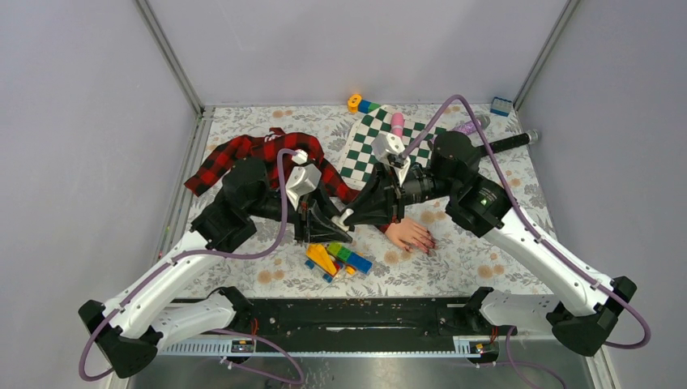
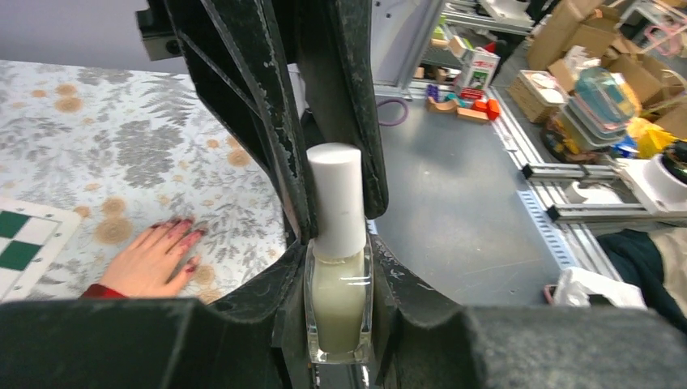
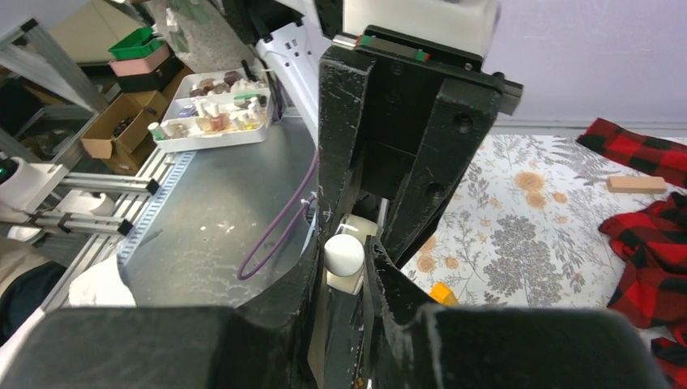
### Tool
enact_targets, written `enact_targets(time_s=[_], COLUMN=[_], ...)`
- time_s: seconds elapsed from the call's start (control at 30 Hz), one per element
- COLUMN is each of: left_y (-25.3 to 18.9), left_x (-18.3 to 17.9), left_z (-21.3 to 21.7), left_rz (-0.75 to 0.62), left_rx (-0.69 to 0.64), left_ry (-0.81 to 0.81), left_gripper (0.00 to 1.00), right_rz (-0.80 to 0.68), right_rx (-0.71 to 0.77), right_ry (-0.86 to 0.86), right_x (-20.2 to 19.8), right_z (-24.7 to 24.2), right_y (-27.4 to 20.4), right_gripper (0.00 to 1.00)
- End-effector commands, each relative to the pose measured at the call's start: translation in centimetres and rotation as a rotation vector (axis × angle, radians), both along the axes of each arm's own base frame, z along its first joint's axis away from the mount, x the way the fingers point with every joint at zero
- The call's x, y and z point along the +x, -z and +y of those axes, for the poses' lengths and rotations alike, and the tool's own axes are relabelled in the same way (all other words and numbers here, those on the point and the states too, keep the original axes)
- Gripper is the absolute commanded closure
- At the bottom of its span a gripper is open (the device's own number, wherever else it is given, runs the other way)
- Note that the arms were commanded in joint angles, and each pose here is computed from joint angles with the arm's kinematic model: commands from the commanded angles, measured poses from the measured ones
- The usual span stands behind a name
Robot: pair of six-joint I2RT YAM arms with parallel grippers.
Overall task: Paint the nails
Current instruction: Unscrew the nail polish bottle.
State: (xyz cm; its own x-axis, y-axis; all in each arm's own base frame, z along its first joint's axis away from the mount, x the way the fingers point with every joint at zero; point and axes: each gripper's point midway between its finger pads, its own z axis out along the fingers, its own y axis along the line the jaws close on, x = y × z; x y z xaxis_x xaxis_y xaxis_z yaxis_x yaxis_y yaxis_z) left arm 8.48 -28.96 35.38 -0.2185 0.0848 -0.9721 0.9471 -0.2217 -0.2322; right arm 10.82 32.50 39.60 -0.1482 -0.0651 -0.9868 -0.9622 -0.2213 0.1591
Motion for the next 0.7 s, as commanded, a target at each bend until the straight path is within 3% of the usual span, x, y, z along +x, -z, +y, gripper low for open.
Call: enact_targets(time_s=[0.0,0.03,0.1,0.2,0.4,0.5,0.67], left_y=[1.4,1.4,1.6,2.2,3.3,3.8,4.3], left_x=[1.5,2.2,3.9,6.1,9.6,11.0,12.3], left_z=[0.2,0.4,0.8,1.5,3.0,3.6,4.3], left_rz=[-0.088,-0.114,-0.147,-0.211,-0.277,-0.277,-0.268], left_rx=[0.027,0.026,0.04,0.073,0.152,0.192,0.23], left_ry=[-0.097,-0.154,-0.277,-0.425,-0.687,-0.768,-0.847], left_gripper=[1.0,1.0,1.0,1.0,1.0,1.0,1.0], right_rz=[-0.11,-0.112,-0.097,-0.021,0.259,0.403,0.569], right_rx=[0.158,0.166,0.181,0.195,0.131,0.121,0.099], right_ry=[0.149,0.226,0.419,0.689,0.954,0.963,0.863], right_x=[1.0,2.1,4.8,8.9,13.0,13.3,12.8], right_z=[-1.2,-1.4,-2.2,-4.4,-6.6,-5.9,-3.4], right_y=[-6.1,-6.1,-5.8,-5.3,-2.3,-1.1,0.4], right_gripper=[0.62,0.46,0.25,0.1,0.13,0.18,0.37])
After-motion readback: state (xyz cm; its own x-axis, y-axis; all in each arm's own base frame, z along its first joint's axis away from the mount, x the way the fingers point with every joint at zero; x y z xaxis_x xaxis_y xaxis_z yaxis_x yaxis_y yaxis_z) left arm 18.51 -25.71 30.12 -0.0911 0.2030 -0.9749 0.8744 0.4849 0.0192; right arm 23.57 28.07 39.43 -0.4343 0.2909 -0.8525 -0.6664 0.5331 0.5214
